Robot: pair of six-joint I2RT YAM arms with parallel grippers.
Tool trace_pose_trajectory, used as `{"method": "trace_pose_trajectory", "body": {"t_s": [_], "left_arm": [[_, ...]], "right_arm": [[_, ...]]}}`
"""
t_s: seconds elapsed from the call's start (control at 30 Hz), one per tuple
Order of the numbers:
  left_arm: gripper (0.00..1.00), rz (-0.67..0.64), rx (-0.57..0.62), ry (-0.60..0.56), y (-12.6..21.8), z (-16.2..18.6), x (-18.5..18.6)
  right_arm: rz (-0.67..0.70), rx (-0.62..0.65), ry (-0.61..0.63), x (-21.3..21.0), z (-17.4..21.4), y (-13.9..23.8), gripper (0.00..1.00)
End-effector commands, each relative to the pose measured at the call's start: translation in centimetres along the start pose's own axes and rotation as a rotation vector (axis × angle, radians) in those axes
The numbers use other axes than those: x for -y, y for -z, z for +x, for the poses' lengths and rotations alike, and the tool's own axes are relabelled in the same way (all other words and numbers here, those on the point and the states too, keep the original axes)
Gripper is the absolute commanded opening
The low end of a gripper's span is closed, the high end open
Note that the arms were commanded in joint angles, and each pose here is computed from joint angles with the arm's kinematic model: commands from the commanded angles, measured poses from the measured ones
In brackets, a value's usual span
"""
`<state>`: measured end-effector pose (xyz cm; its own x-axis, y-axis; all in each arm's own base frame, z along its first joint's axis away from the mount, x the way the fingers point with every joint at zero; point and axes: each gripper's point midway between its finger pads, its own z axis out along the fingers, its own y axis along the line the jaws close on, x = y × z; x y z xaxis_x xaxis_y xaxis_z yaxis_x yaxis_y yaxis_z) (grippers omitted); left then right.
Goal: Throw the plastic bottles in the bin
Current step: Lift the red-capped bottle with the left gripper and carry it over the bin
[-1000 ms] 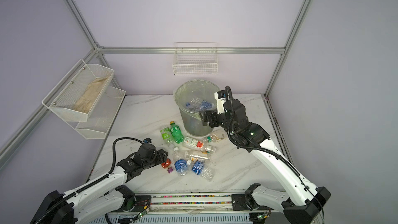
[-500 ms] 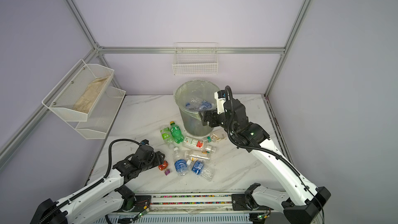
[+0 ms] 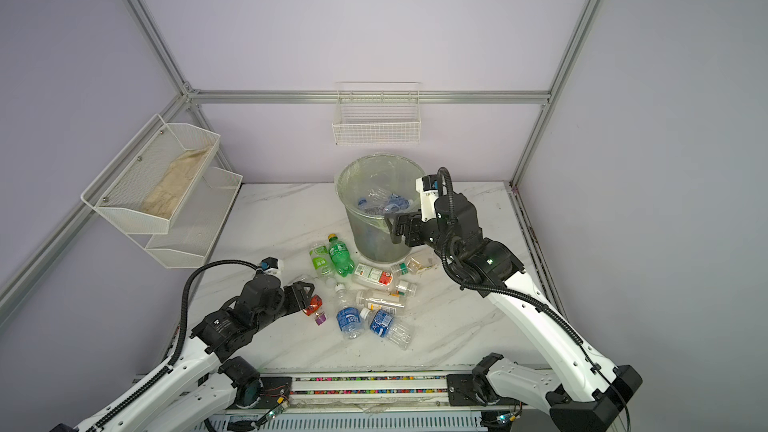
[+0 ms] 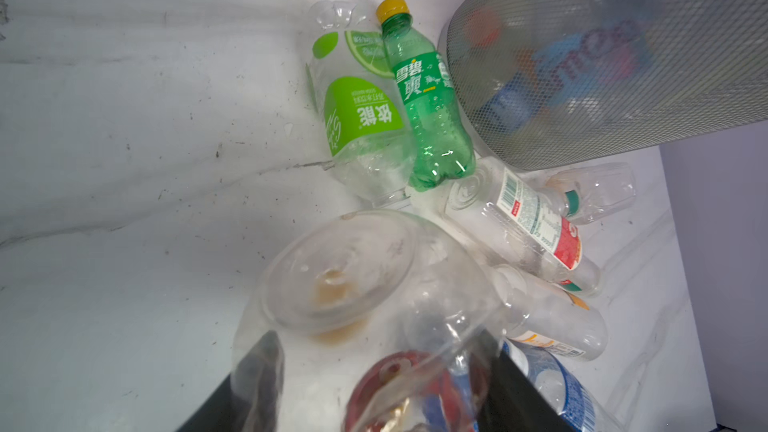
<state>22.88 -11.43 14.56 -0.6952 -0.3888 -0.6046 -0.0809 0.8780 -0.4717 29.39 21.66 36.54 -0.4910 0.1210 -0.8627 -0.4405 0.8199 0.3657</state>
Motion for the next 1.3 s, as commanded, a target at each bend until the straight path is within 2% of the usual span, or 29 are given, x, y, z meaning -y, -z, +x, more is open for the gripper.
{"method": "trace_pose_trajectory", "body": {"t_s": [0.0, 0.33, 0.73, 1.27], "left_arm": [[0.46, 0.110, 0.109, -0.024, 3.4, -4.3, 3.8], [0.46, 0.238, 0.284, -0.106, 8.9, -9.6, 7.8], [0.47, 0.361, 0.475, -0.239, 14.8, -16.6, 14.1], [0.46, 0.457, 0.588, -0.288, 17.6, -21.6, 19.4]], "right_arm": [[-0.020, 0.024, -0.011, -0.4, -0.4, 0.7, 0.97], [-0.024, 0.048, -0.013, -0.4, -0.7, 1.5, 0.97], [0.007, 0.035, -0.053, 1.0, 1.5, 2.2, 0.98], [0.021, -0.055, -0.173, 3.7, 9.3, 2.3, 0.98]]}}
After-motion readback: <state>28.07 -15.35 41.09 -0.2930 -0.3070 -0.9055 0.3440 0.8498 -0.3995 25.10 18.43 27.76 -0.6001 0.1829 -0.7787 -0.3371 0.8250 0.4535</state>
